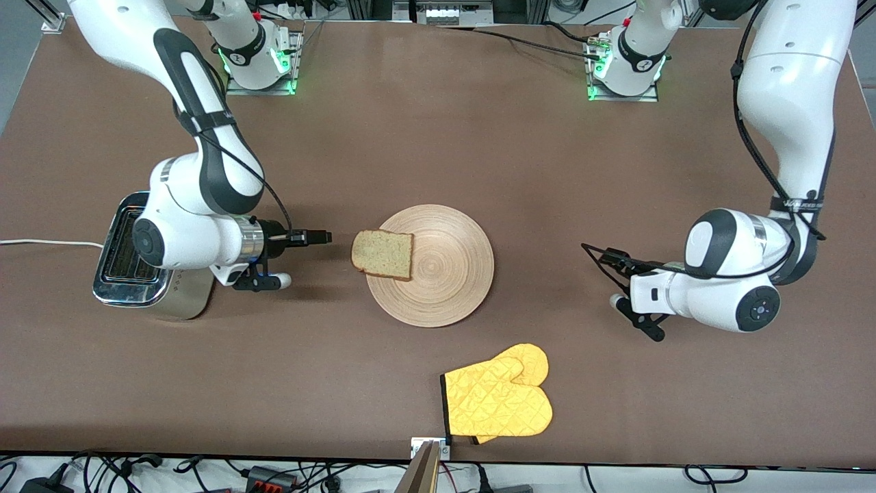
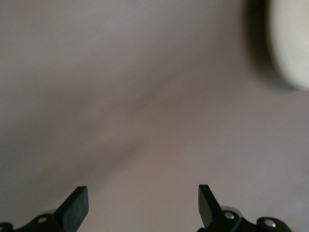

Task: Move plate and put bread in toaster
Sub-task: 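Grasp the bread slice with the right gripper while the left gripper releases, then lift the bread with the right gripper and carry it over the toaster, then lower the bread into the toaster slot with the right gripper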

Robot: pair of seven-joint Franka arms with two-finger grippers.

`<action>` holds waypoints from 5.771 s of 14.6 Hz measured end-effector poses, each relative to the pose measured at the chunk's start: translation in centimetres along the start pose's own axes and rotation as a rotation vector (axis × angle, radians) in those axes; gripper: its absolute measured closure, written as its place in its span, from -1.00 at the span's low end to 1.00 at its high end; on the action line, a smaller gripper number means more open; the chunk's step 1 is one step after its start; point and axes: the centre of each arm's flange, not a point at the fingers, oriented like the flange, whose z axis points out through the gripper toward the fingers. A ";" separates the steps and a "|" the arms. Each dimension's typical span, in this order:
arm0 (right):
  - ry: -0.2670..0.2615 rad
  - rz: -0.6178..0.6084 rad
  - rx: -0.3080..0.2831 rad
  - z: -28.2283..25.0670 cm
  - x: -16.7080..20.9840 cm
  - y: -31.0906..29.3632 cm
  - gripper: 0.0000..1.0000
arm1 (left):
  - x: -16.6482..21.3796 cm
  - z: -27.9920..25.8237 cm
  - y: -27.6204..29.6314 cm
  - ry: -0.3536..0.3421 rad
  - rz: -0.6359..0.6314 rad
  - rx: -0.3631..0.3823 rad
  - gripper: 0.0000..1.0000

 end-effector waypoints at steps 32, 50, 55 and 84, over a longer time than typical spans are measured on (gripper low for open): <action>0.097 -0.046 -0.079 -1.7 3.4 -4.7 0.80 | -20.5 -23.5 12.9 0.341 -0.617 0.244 -1.00; 0.093 0.104 -0.784 -27.0 -6.1 8.5 0.84 | -20.6 -23.8 12.2 0.356 -0.628 0.244 -1.00; 0.064 0.106 -0.789 -25.5 -5.2 10.3 0.84 | -20.6 -23.8 12.1 0.355 -0.628 0.244 -1.00; 0.103 0.104 -0.703 -25.3 -4.2 10.9 0.84 | -20.4 -23.9 12.2 0.352 -0.625 0.244 -1.00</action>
